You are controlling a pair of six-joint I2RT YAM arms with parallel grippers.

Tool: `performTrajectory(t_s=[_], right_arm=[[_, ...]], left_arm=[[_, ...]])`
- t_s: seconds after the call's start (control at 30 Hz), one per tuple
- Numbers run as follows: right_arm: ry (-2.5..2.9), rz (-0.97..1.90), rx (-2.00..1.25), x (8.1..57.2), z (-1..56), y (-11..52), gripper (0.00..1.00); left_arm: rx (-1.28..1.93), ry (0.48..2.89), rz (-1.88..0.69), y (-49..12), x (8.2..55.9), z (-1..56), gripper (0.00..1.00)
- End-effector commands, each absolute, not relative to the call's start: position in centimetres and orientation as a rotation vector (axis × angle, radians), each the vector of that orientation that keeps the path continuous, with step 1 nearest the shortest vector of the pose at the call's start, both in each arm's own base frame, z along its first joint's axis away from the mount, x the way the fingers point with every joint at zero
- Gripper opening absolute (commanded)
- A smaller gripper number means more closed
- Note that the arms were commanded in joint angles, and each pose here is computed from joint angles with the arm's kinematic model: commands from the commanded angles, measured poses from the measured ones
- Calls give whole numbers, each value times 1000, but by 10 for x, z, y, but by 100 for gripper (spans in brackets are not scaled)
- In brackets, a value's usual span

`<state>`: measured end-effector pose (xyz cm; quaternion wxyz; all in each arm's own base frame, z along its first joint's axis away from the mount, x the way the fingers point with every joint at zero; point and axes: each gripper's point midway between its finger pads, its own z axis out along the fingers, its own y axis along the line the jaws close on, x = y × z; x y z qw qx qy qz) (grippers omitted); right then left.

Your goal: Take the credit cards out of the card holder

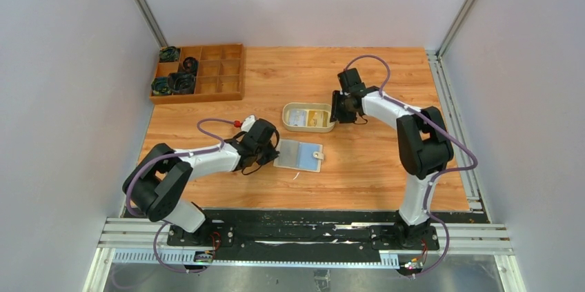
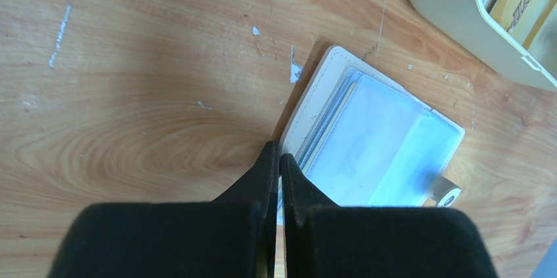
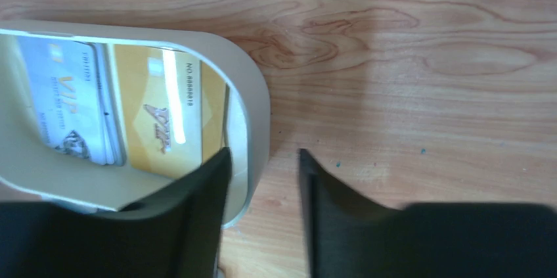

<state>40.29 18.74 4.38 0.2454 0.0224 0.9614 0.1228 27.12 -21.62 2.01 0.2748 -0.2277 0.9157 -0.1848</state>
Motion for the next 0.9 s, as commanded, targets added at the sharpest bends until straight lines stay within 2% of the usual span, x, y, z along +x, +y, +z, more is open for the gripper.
performTrajectory(t_s=[0.0,0.13,0.3,0.47,0.63,0.87], right_arm=[[2501,351,49,411,86,181,52],[2295,385,-32,411,154,180,58],[2173,308,-190,378,198,198,75],[2288,371,-382,328,154,259,84],[2363,473,-404,306,120,298,87],[2418,463,-499,295,107,335,87]], left_arm=[[-646,2556,-434,-209,244,0,0],[-647,2551,-469,-213,240,3,0],[-627,2508,-555,-224,239,9,0],[-602,2438,-621,-232,243,26,0],[-619,2361,-715,-235,245,42,0],[-643,2343,-774,-235,239,41,0]])
